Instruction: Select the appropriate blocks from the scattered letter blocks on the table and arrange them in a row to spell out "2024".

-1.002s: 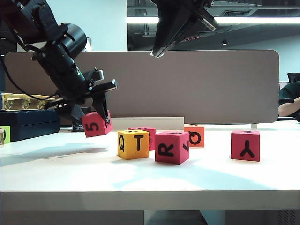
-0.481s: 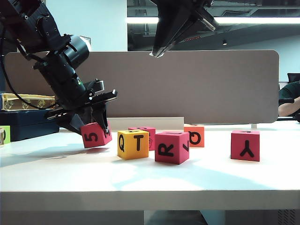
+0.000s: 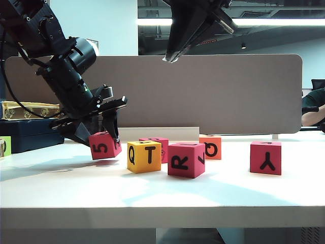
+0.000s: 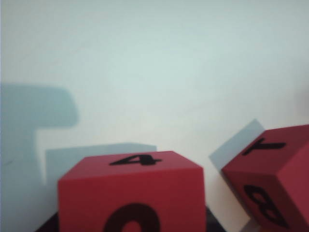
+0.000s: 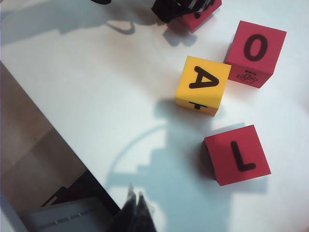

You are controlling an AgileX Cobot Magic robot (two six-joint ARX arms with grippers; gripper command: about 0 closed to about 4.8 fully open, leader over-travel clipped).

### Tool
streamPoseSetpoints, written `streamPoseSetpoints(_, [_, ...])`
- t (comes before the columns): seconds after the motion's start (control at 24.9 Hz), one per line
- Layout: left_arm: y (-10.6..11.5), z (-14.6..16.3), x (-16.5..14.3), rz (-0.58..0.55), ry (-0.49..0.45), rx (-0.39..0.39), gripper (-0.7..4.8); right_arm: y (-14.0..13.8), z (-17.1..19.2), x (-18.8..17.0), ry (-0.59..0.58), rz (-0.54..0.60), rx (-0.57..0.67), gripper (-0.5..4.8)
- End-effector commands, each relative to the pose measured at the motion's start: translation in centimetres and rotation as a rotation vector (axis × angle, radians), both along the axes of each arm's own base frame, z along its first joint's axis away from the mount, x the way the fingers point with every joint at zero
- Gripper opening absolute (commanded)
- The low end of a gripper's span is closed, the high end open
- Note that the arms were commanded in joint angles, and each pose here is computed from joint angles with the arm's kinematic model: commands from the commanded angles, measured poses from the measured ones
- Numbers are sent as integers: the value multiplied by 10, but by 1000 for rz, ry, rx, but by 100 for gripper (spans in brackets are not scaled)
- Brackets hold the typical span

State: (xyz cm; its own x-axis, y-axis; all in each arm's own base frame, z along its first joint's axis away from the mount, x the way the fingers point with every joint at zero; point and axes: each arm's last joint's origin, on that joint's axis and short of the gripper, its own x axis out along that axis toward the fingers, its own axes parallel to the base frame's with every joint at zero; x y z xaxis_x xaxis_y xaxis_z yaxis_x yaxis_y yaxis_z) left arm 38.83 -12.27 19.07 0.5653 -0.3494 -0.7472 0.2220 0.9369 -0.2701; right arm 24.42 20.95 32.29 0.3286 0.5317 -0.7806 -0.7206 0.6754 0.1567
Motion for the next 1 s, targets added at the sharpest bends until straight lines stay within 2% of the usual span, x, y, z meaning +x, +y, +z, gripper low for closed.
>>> streamPoseSetpoints(0.04, [-1,3,1,-7,-15,-16,283,0,3,-1,-11,-2,9,-5])
streamPoseSetpoints(0.08, [-1,3,1,-7,-14,-16,288,0,3,-1,-11,-2,9,-5])
streamPoseSetpoints(0.16, [-1,3,1,-7,-14,-16,343,0,3,-1,-12,-2,9,-5])
streamPoseSetpoints(0.4, [-1,3,1,-7,-14,-16,354,0,3,0,-12,-2,9,-5])
streamPoseSetpoints(0.44, [-1,3,1,-7,-14,-15,371,0,3,-1,-12,-2,9,-5])
streamPoseSetpoints(0.48, [-1,3,1,-12,-13,-10,410,0,3,-1,-12,-2,9,-5])
streamPoseSetpoints(0.56, [0,3,1,-12,-12,-10,435,0,3,-1,-12,-2,8,-5])
streamPoseSetpoints(0.72, [0,3,0,-12,-7,-8,436,0,3,0,-14,-4,6,-5])
streamPoseSetpoints(0.84, [0,9,0,-20,16,17,479,-1,3,0,-25,-18,-8,-5])
streamPoseSetpoints(1.0, [1,25,5,-5,15,78,479,-1,3,0,-26,-18,-7,-5])
